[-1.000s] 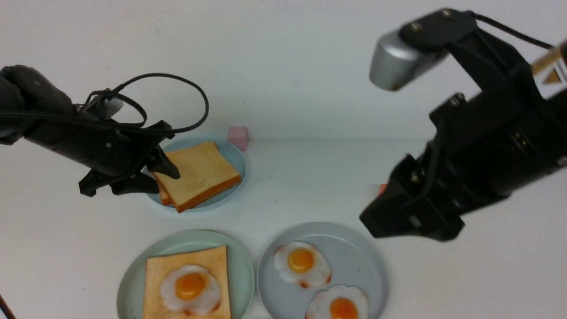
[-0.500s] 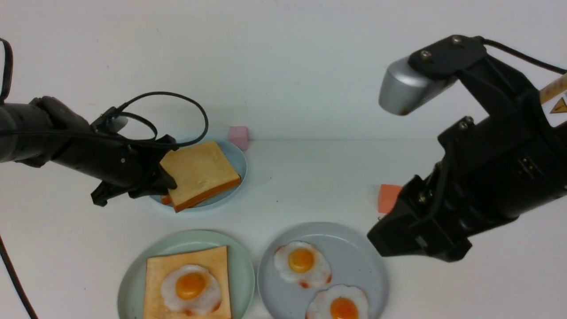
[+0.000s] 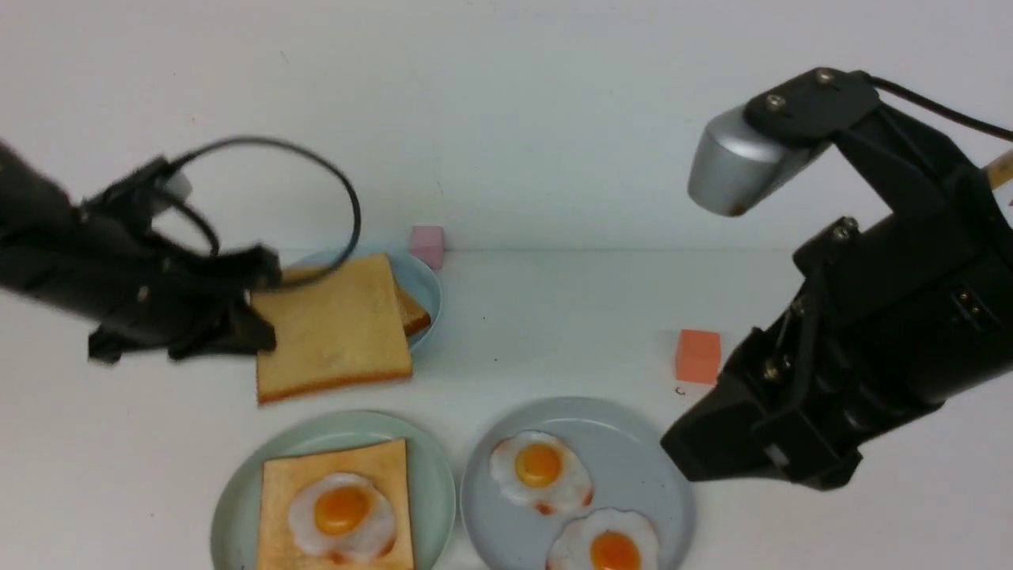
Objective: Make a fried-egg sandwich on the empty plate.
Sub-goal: Use the left arm to place a slice of bread on the fried egg in the middle
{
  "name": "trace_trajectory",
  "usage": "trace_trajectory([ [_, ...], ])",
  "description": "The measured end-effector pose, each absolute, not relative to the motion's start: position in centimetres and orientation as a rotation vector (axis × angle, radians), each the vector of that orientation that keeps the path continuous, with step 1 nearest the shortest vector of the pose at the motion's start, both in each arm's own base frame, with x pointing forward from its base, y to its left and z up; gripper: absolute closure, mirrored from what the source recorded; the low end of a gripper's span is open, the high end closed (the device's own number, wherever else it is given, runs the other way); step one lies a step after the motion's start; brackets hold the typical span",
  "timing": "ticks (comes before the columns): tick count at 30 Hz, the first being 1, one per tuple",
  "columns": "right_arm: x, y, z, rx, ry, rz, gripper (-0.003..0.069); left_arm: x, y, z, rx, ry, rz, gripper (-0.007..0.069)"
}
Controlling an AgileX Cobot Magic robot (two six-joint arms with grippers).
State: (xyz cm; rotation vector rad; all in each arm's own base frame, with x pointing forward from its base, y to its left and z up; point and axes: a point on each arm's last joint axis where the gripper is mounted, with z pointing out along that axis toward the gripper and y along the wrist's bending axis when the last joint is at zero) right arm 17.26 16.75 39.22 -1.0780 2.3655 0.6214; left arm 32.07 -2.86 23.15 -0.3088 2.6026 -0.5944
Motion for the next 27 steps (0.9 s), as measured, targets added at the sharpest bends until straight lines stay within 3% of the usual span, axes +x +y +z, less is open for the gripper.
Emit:
trace_trajectory([
  [6,17.2,16.9,39.3,-1.077,2.362,0.651,0.0154,27.6,-3.8,18.5,-0.224,2.723,-0.627,0.0614],
  [10,17.2,16.9,39.3,-1.077,2.362,0.651,0.0154,26.9,-4.3,17.6,-0.241,2.711,-0.684,0.0614],
  [18,17.2,16.9,39.3,-1.078,2.361,0.649,0.0159,27.0,-4.2,17.1,-0.263,2.724,-0.672,0.0595],
  [23,17.3,17.0,39.4,-1.062,2.341,0.651,0.0244,26.6,-3.9,16.8,-0.298,2.776,-0.629,0.0498],
  [27,17.4,17.0,39.3,-1.062,2.342,0.645,0.0431,26.1,-3.6,17.9,-0.285,2.77,-0.572,0.0363],
])
